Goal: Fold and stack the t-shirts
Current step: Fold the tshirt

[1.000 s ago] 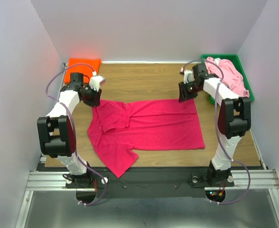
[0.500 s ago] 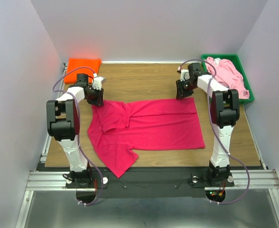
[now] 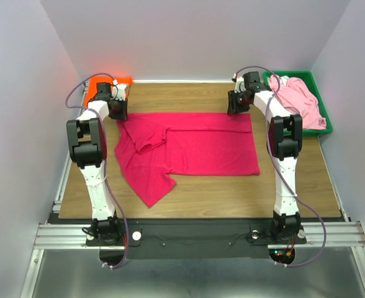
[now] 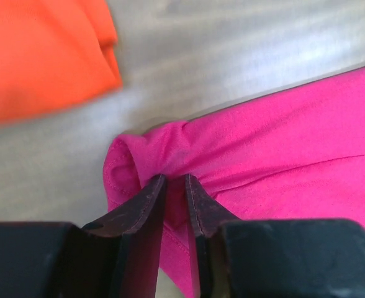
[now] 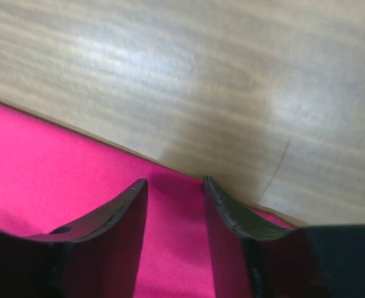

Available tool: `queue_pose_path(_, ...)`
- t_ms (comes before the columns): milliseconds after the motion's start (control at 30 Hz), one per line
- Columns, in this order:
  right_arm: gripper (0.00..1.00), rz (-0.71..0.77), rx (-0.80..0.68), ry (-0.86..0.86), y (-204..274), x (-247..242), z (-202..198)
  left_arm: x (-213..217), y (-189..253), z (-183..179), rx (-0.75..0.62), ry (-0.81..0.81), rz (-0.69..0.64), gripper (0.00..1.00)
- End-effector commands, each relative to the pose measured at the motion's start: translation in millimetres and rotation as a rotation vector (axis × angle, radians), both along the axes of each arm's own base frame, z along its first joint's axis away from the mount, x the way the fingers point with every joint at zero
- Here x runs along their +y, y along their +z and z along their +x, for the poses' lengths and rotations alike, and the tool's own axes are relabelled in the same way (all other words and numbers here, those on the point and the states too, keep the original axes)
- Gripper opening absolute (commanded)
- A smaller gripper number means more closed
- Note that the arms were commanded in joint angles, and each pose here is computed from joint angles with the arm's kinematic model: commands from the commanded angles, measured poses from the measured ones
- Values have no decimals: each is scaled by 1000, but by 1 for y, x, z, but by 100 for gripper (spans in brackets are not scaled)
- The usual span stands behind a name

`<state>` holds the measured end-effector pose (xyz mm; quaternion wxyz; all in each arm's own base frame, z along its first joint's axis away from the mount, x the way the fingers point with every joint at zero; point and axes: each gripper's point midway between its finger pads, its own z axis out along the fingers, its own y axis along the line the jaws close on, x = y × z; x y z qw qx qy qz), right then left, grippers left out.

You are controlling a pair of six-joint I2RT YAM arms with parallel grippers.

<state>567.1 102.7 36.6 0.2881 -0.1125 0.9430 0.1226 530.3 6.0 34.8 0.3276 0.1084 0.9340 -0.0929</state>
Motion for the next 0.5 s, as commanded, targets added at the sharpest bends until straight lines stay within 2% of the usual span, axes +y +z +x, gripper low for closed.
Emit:
queue_pose_path(0,50,-54,-23,-39,-6,-19,16,7,11,14,-6,6,14,34)
queue_pose_path(33,56,-63,-59,-23,9,-19,20,2,29,18,-37,-24,-9,38)
queue_pose_path(100,61,-52,-98,5,30,-16,21,-3,49,17,-73,-45,-22,41)
queue_pose_path(167,67,-44,-170,49,73,-13,16,-11,85,6,-134,-94,-43,46)
queue_pose_path(200,75,-22,-153,82,74,-8,4,-14,99,1,-160,-115,-42,47)
queue_pose_path(233,91,-21,-222,120,112,-7,-4,-19,122,-13,-199,-165,-39,50)
queue_pose_path(267,94,-22,-190,143,98,-5,-12,-20,132,-22,-217,-193,-29,50)
queue_pose_path(300,95,-15,-202,165,115,-5,-31,-25,131,-40,-195,-231,-39,51)
queue_pose_path(333,96,-30,-211,196,122,-5,-41,-26,154,-53,-255,-312,11,52)
queue_pose_path(367,97,-40,-253,207,147,-8,-55,-29,158,-65,-258,-350,22,53)
queue_pose_path(400,97,-43,-252,226,151,-8,-67,-32,146,-87,-203,-382,16,54)
queue_pose_path(433,96,-63,-195,270,134,-10,-89,-31,156,-100,-234,-444,65,54)
queue_pose_path(467,94,-69,-193,293,139,-11,-102,-33,151,-113,-202,-449,47,54)
